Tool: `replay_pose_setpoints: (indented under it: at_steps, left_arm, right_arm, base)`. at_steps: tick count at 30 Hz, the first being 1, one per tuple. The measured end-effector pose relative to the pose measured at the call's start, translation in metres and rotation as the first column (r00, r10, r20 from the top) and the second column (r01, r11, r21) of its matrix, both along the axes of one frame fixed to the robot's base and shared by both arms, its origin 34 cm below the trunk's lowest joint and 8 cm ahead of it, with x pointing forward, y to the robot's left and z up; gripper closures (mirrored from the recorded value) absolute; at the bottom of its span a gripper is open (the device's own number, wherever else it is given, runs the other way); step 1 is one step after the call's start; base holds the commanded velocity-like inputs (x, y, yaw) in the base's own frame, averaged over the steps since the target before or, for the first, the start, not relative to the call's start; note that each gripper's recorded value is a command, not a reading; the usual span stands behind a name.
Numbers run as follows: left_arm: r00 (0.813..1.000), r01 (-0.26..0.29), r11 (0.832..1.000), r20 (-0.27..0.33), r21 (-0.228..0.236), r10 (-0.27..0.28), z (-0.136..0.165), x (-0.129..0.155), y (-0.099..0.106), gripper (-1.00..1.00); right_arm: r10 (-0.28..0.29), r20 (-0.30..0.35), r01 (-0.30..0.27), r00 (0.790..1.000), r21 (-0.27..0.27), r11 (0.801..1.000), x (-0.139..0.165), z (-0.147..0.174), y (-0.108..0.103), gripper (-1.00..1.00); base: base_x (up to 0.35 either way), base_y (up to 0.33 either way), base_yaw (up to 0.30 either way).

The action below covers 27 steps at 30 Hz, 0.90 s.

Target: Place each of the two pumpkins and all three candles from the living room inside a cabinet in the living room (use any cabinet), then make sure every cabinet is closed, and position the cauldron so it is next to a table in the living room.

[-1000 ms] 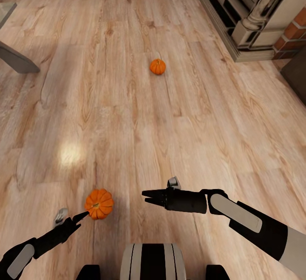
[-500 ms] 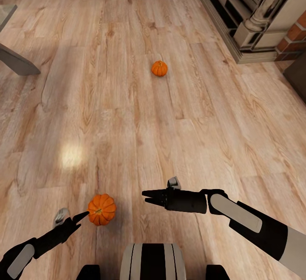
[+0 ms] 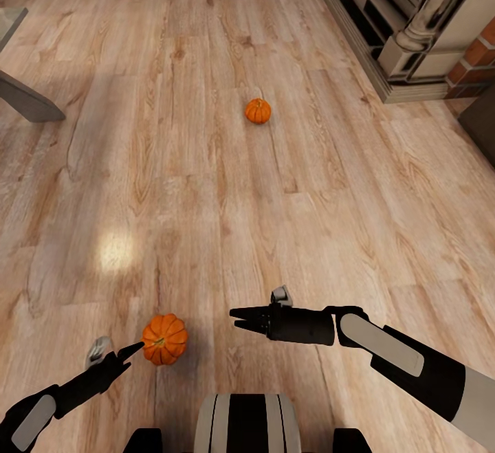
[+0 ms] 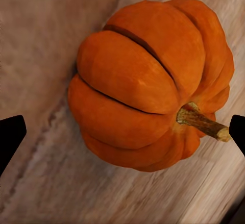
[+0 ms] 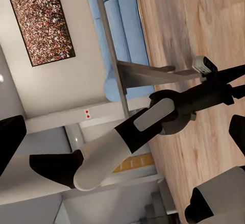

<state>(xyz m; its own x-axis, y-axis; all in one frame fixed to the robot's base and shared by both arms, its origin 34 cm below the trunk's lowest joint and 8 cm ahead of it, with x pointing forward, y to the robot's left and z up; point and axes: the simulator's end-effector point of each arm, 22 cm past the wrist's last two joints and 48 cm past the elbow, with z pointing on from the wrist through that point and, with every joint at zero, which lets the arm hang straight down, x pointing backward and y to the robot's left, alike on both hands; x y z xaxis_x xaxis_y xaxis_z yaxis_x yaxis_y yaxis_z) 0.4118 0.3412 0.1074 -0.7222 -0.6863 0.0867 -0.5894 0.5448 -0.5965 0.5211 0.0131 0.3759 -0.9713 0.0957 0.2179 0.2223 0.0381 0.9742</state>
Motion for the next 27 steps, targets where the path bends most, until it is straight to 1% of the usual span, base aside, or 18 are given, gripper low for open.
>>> replay_pose_setpoints:
  at_steps: [2, 24, 27]
  left_arm:
    - [1.000, 0.000, 1.000, 0.001, 0.000, 0.000, 0.000, 0.000, 0.000, -1.00]
    - [0.996, -0.001, 1.000, -0.087, -0.002, 0.000, -0.030, -0.035, -0.002, -1.00]
    - [0.996, 0.000, 1.000, -0.087, -0.001, 0.000, -0.030, -0.035, -0.002, -1.00]
  right_arm:
    - [0.000, 0.000, 0.000, 1.000, 0.000, 1.000, 0.000, 0.000, 0.000, -1.00]
    - [0.000, -0.089, 0.000, 0.996, 0.001, 1.000, -0.012, -0.040, 0.000, -1.00]
    - [0.000, -0.089, 0.000, 0.996, 0.002, 1.000, -0.012, -0.040, 0.000, -1.00]
  base:
    - [0.000, 0.000, 0.000]
    - [0.000, 0.000, 0.000]
    - [0.000, 0.000, 0.000]
